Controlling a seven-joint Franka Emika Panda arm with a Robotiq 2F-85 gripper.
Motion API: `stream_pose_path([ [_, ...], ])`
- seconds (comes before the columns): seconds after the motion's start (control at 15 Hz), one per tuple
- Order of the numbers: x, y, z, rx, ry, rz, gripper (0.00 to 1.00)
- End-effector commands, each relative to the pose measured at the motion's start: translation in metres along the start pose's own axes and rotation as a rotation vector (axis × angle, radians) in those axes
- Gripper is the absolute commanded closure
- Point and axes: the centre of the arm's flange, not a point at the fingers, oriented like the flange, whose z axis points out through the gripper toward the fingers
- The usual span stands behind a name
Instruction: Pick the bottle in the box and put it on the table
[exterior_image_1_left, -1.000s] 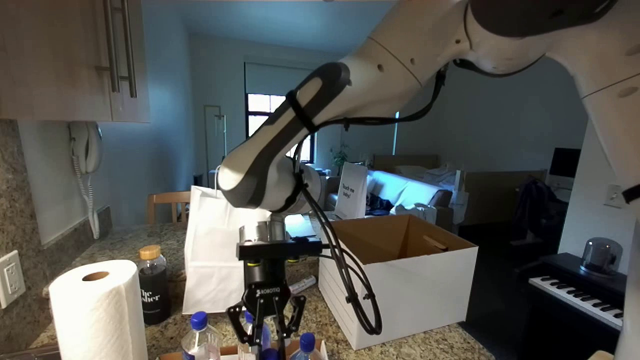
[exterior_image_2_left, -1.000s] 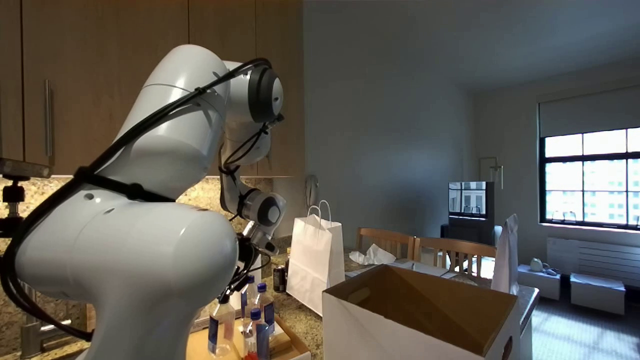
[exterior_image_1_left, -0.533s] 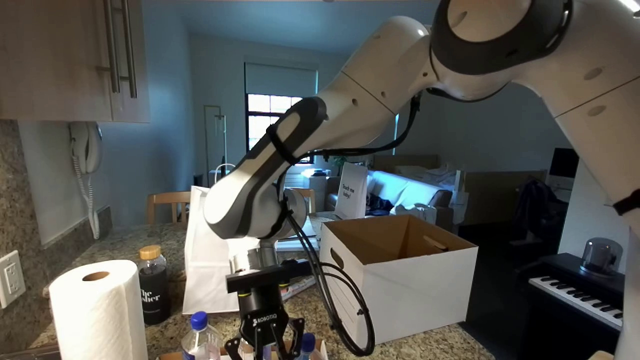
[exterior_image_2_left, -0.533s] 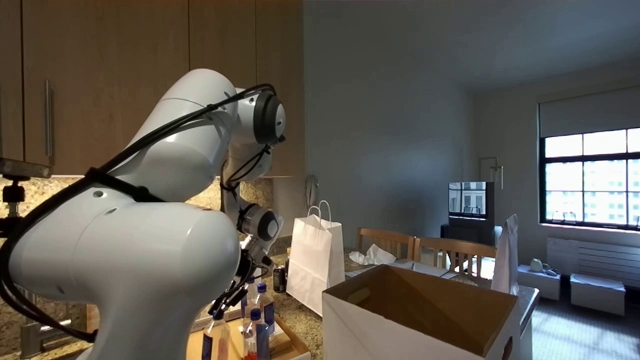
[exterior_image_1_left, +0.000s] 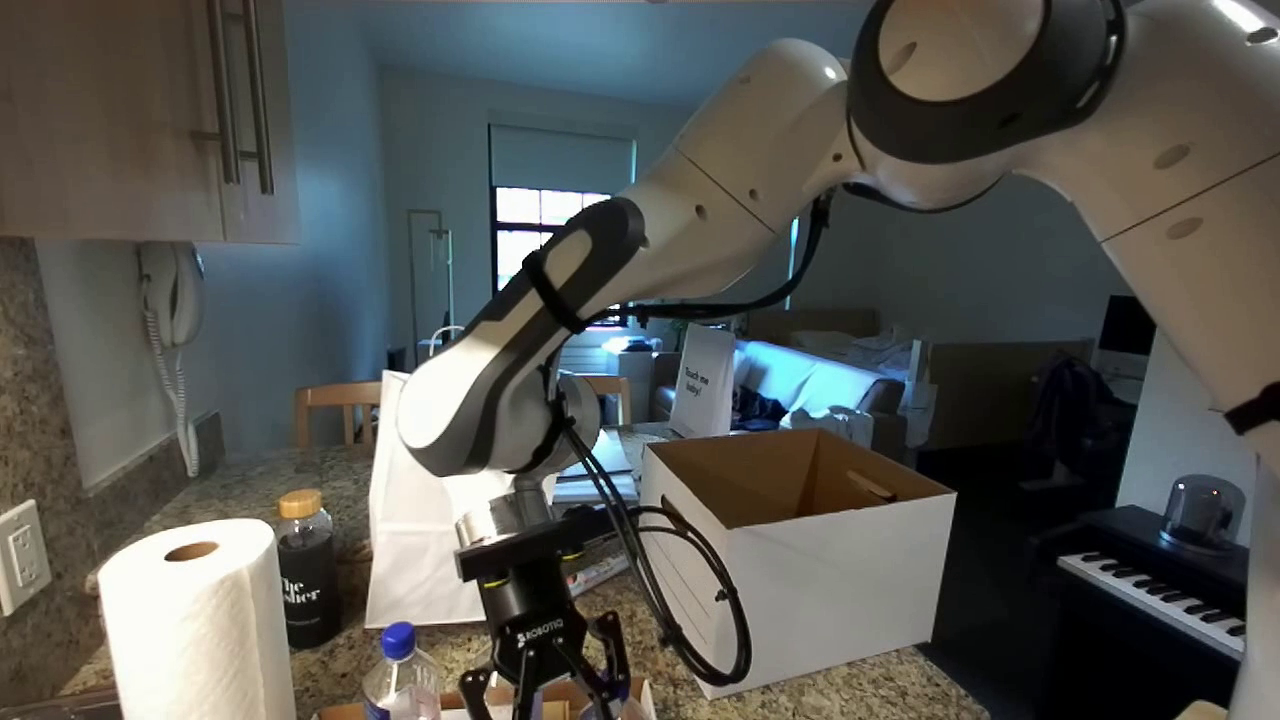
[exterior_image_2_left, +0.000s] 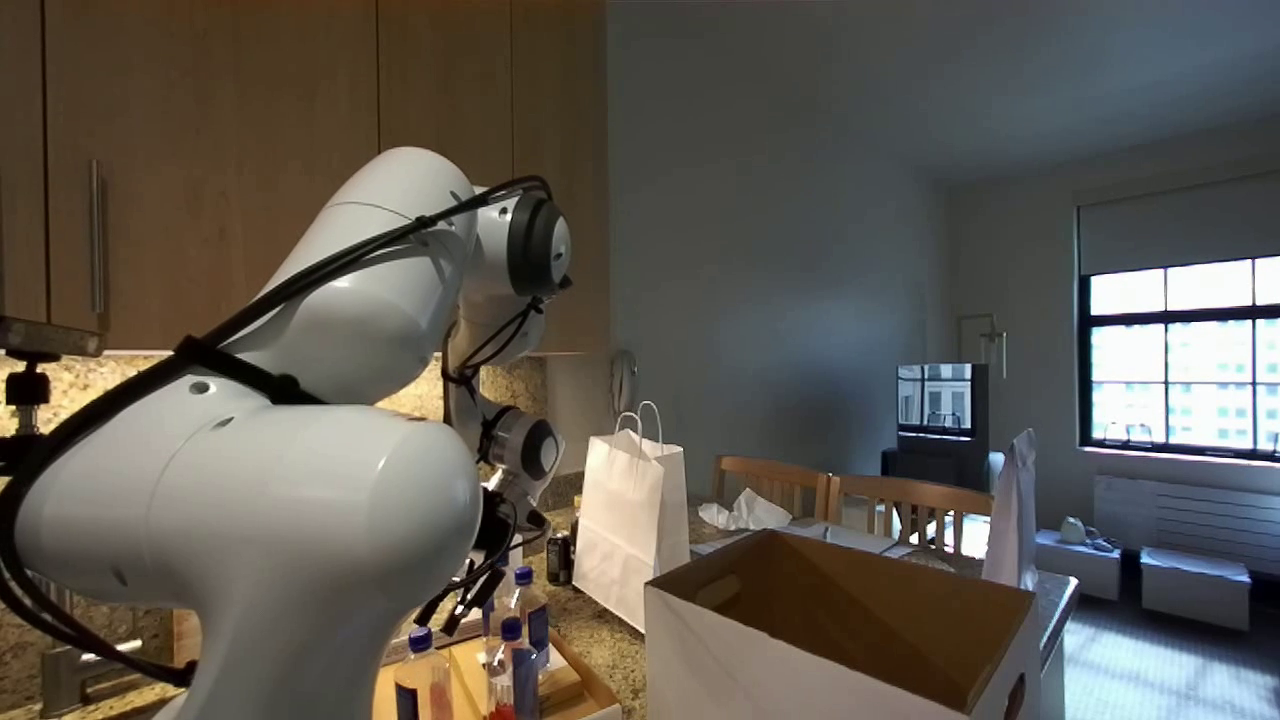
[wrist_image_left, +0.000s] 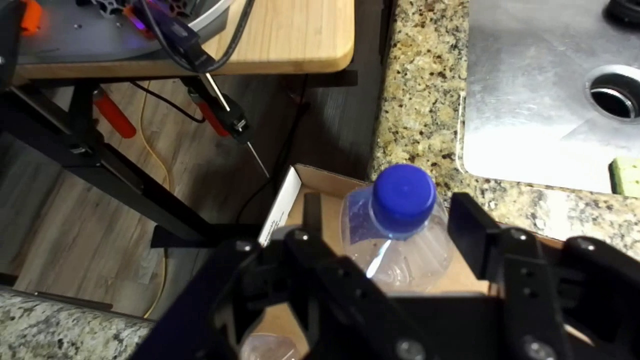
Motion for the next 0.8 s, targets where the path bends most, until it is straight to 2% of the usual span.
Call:
stream_pose_path([
  [0.0,-0.033,0.013,-0.012,-0.077,0.048,-0.003,0.03],
  [0.07,-0.037,0.015,-0.015,-0.09,0.055,-0.006,0.0],
  [0.73,-0.09,0.047,-0.058,-0.086,0.127,-0.049,0.0],
])
